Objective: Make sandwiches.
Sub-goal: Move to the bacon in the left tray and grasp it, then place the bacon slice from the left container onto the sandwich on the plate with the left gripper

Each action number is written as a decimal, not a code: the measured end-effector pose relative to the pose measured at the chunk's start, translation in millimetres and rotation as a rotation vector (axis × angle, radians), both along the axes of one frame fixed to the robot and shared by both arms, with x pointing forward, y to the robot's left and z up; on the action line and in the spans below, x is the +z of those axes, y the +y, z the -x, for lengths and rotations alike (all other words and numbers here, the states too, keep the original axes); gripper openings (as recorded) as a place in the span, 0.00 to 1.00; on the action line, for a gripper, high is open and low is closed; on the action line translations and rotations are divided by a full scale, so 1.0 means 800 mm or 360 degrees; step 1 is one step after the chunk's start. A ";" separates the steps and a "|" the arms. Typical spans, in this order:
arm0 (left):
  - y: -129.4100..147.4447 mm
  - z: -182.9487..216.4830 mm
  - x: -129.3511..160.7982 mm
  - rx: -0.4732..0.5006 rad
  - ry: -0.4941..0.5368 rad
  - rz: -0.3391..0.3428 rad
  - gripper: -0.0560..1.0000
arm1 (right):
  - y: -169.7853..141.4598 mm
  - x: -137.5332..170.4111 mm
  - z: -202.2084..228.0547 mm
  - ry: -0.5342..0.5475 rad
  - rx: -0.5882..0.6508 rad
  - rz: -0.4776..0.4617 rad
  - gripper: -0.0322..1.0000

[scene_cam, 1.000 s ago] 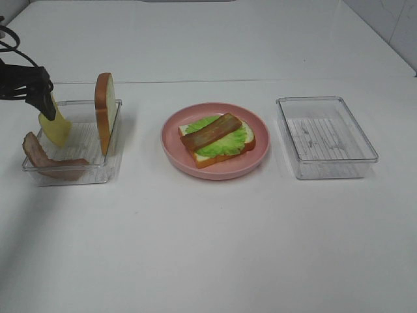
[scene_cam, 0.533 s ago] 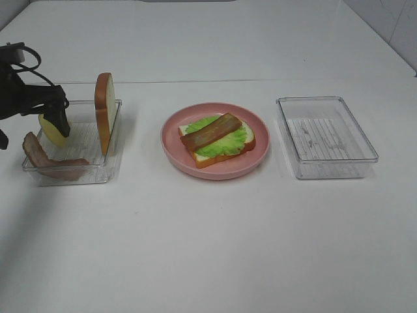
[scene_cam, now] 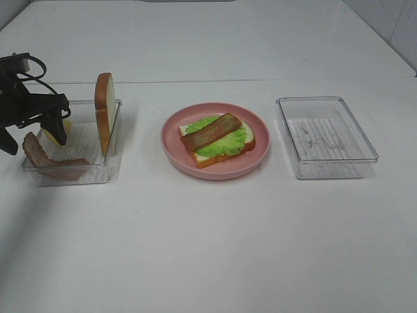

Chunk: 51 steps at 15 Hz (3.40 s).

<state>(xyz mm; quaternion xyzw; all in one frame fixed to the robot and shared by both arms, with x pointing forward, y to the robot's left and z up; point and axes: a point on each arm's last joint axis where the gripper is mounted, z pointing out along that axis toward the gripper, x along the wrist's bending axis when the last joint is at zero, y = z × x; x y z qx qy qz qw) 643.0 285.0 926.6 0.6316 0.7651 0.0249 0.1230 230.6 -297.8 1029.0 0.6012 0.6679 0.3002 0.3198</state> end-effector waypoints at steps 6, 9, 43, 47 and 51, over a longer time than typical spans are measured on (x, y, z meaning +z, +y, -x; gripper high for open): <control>0.000 0.001 0.000 -0.0002 0.0011 0.0001 0.40 | 0.000 0.000 0.000 0.0000 0.0000 0.0000 0.98; 0.006 0.001 0.000 -0.0004 0.0022 -0.0020 0.22 | 0.000 0.000 0.000 0.0000 0.0000 0.0000 0.98; -0.227 -0.006 0.280 -0.0660 -0.0737 0.0386 0.05 | 0.000 0.000 0.000 -0.0002 0.0000 0.0000 0.98; -0.287 -0.024 0.226 -0.0660 -0.0682 0.0663 0.05 | 0.000 0.000 0.000 -0.0002 0.0002 -0.0003 0.98; -0.331 -0.038 0.169 -0.0680 -0.0608 0.0892 0.05 | 0.000 0.000 0.000 0.0000 0.0002 -0.0004 0.98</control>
